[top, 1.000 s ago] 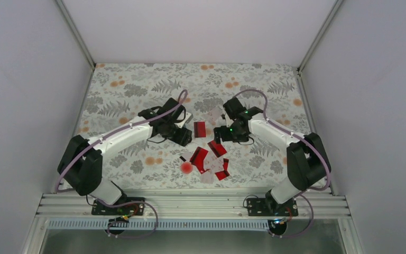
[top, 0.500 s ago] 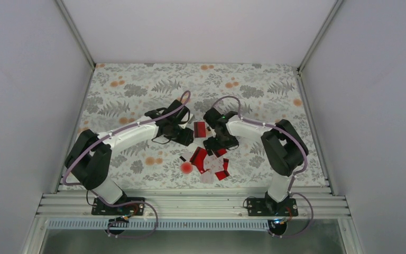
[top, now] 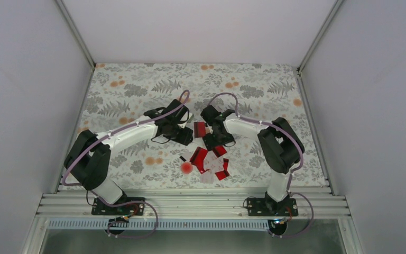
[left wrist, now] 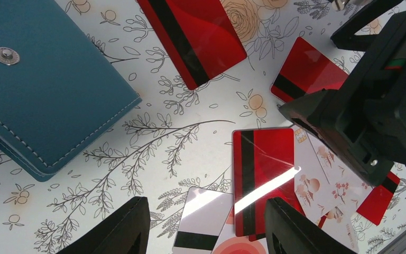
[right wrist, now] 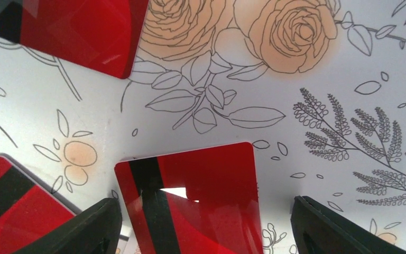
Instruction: Put the credit cards into the card holder
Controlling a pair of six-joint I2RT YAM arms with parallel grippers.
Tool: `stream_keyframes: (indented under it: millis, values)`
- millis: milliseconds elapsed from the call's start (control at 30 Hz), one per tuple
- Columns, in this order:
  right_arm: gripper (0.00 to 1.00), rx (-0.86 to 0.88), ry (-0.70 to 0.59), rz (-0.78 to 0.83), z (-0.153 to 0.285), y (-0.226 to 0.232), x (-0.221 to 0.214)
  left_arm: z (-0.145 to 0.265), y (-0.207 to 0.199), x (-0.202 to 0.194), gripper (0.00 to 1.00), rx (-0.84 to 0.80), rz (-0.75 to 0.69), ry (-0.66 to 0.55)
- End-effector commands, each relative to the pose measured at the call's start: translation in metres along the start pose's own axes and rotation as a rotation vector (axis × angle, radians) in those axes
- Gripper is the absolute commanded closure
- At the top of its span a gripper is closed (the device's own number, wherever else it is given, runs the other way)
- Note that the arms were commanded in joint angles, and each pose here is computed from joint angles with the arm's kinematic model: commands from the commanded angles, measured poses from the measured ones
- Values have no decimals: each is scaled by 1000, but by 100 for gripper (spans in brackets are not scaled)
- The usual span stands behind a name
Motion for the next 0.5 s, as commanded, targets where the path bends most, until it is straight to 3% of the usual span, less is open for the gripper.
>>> stream_keyframes:
  millis: [0,467]
  values:
    - [25,5,2,-12,-12,-4,2,10,-4,7,45,-10,-9,-27]
    - [46,20,104,-24,-38,-6,-34,6,-3,9,45,-18,-9,-24]
Point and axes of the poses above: each gripper's point midway between its finger pads, its own z axis back along the fingers, its own y axis along the line the jaws close on, x = y × z, the point moved 6 cm from there along z, back along the fingers, and after that the axes turned 6 degrees about z, right-handed, at the moved point
